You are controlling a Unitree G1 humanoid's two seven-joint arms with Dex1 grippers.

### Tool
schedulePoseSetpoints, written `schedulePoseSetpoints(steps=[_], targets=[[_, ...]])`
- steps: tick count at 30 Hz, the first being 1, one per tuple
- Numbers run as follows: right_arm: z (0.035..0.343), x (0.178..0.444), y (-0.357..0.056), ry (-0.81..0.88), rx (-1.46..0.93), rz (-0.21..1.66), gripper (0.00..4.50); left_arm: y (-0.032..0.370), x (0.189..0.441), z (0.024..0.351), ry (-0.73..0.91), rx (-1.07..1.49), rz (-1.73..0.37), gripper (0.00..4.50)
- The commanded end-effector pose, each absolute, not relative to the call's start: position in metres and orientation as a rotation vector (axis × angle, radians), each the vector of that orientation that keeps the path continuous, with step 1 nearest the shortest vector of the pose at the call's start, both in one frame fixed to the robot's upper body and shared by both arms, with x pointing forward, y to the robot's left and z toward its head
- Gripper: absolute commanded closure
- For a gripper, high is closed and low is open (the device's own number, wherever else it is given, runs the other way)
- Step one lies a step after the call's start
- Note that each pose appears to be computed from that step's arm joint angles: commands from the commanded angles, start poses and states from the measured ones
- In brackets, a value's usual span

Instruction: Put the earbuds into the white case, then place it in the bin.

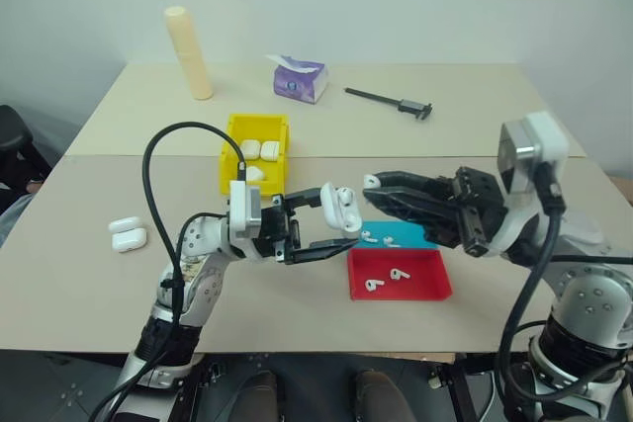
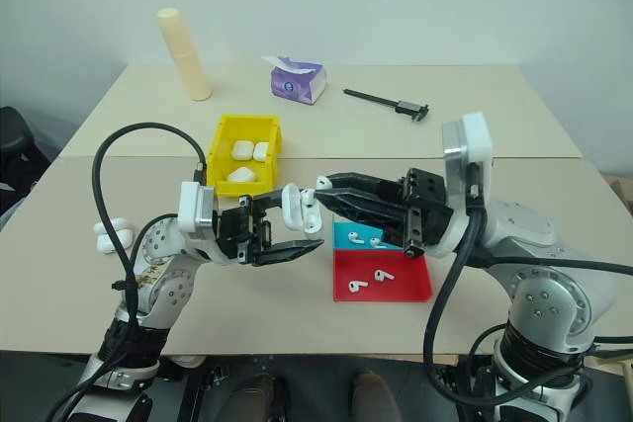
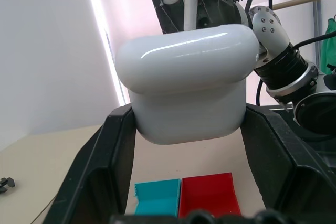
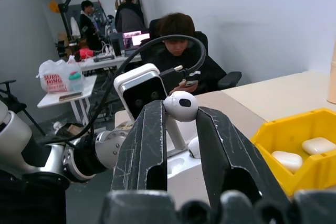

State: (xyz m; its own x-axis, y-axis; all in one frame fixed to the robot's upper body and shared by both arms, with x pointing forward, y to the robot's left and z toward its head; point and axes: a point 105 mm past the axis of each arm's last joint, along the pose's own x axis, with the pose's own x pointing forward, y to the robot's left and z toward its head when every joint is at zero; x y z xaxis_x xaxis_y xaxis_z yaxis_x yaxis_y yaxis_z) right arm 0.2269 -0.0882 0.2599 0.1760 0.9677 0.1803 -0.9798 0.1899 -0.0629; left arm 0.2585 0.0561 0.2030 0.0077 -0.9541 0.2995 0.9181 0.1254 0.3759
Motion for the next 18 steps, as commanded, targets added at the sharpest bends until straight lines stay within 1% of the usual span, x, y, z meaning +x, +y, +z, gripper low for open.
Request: schedulePoseSetpoints(steps=[1,16,18], targets=[[0.26,0.223,-0.084,-0.22,0.005,1.389,3.72,0.057,0.256,0.211,-0.596,0.103,-1.459,1.75],[0.248,0.225,-0.079,-0.183,-0.046,1.399,3.72,0.058,0.256,0.209,-0.603,0.112,-1.436,1.75],[0.247,0.225,-0.078,-0.183,-0.056,1.396,3.13,0.058,0.257,0.208,-0.606,0.115,-1.432,1.75]])
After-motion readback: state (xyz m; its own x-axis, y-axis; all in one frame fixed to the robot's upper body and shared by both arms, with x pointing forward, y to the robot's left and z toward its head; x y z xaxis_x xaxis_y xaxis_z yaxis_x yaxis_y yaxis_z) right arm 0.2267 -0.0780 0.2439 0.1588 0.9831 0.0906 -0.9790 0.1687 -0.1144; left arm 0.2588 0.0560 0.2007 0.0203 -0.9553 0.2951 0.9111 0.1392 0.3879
